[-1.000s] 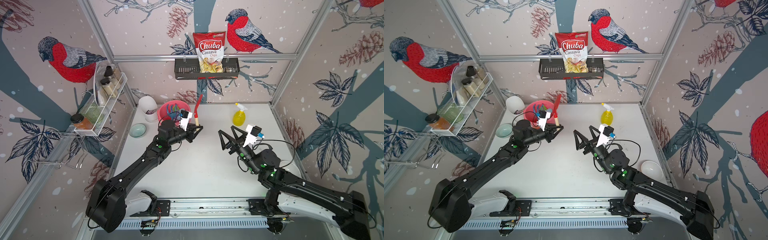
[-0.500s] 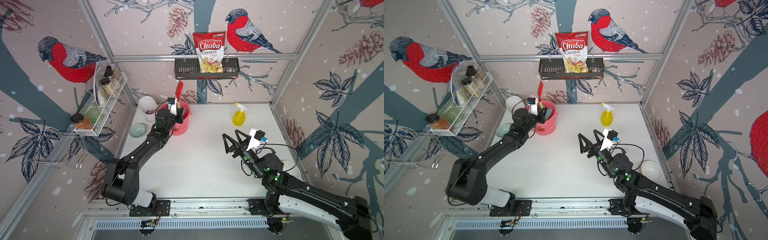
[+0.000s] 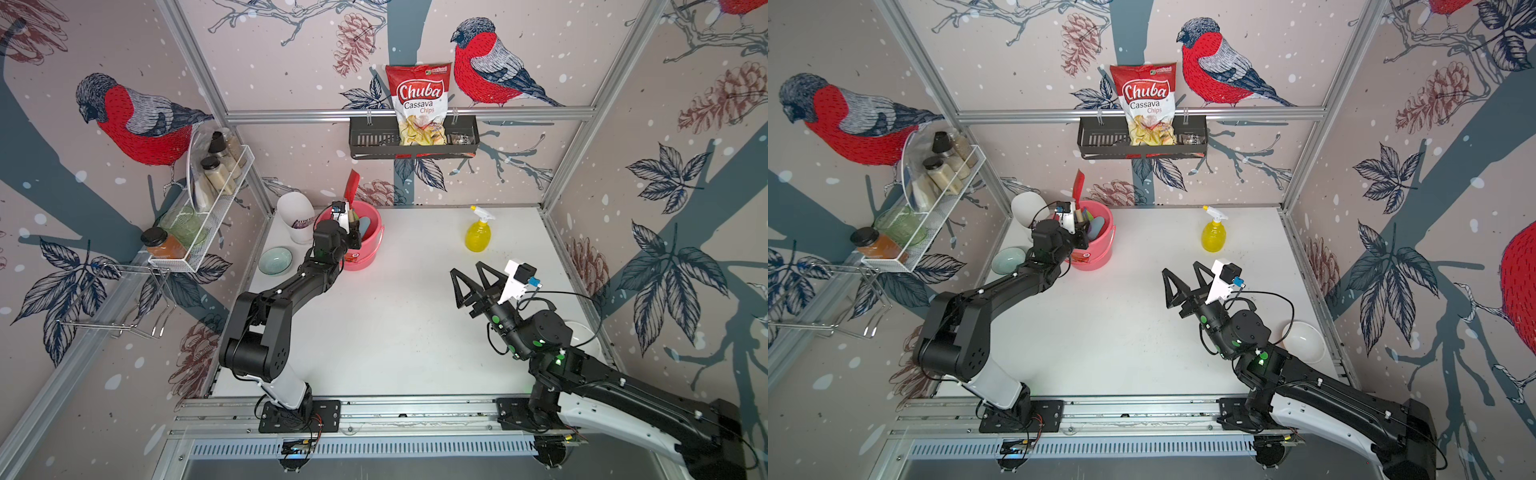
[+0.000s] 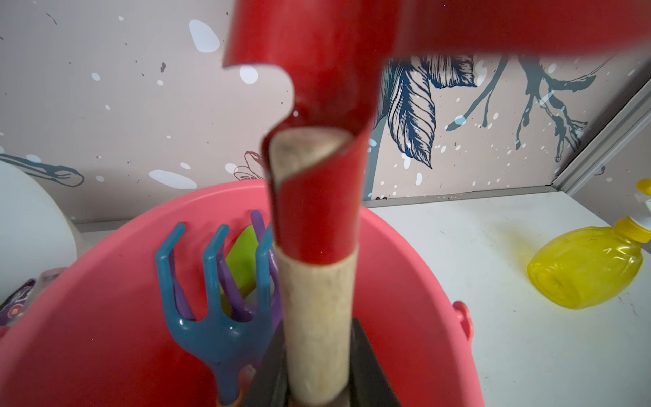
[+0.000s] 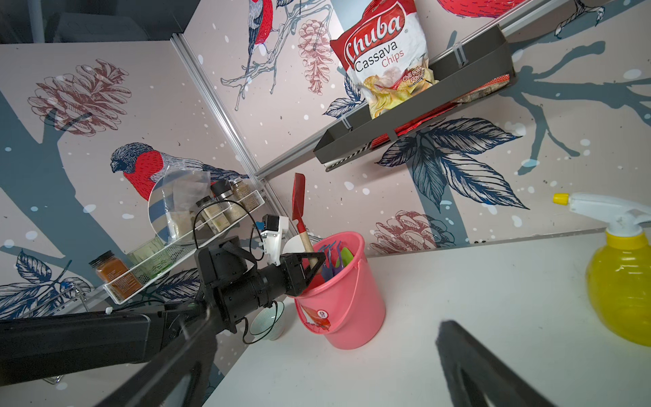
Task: Organize the gardening tools
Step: Place the gardening tool in the container.
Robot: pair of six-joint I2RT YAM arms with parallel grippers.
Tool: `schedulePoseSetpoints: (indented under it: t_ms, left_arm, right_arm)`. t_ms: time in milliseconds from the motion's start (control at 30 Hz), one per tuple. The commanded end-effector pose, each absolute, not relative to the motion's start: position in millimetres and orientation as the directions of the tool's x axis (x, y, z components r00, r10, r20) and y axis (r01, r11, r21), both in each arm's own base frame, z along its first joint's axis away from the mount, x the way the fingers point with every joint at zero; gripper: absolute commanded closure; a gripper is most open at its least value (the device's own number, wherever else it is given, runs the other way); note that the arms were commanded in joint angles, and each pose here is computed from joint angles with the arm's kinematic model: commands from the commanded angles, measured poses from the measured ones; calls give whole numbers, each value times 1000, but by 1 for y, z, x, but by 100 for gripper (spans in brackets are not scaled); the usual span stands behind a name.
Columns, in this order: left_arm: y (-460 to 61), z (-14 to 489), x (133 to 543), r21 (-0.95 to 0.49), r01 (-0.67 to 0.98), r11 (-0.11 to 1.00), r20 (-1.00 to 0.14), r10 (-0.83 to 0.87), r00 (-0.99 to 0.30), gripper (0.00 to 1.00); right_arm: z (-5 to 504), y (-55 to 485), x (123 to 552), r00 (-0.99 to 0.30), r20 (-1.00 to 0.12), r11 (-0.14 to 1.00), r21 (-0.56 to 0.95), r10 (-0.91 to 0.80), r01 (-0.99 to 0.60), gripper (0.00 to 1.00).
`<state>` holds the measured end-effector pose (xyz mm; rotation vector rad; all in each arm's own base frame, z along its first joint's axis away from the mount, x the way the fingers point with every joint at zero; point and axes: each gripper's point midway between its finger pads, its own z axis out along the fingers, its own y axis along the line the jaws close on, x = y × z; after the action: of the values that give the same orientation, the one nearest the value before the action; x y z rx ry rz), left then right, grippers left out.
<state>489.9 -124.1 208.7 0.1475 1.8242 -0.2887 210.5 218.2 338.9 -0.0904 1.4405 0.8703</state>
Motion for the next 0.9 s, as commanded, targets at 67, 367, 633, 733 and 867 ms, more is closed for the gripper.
schedulePoseSetpoints:
  t_ms: [67, 367, 633, 733, 867]
  left_arm:
    - [-119, 215, 495, -115, 231, 966, -974, -63, -219, 100]
    - [-119, 209, 493, -122, 231, 965, -972, -68, -227, 73]
    - [-115, 221, 489, -118, 217, 969, -977, -75, -198, 3]
    - [-114, 228, 487, -119, 217, 969, -980, -79, -184, 2]
    - [-117, 249, 480, -134, 239, 962, -984, -100, -148, 2]
  right_arm:
    - [342, 218, 212, -104, -879, 703, 438, 465, -560, 0]
    - [342, 216, 212, -102, -878, 706, 441, 467, -554, 0]
    - [340, 215, 211, -103, -876, 705, 445, 472, -552, 0]
    - [340, 214, 212, -103, -876, 706, 445, 472, -551, 0]
    - [335, 215, 212, -108, -880, 712, 442, 463, -546, 0]
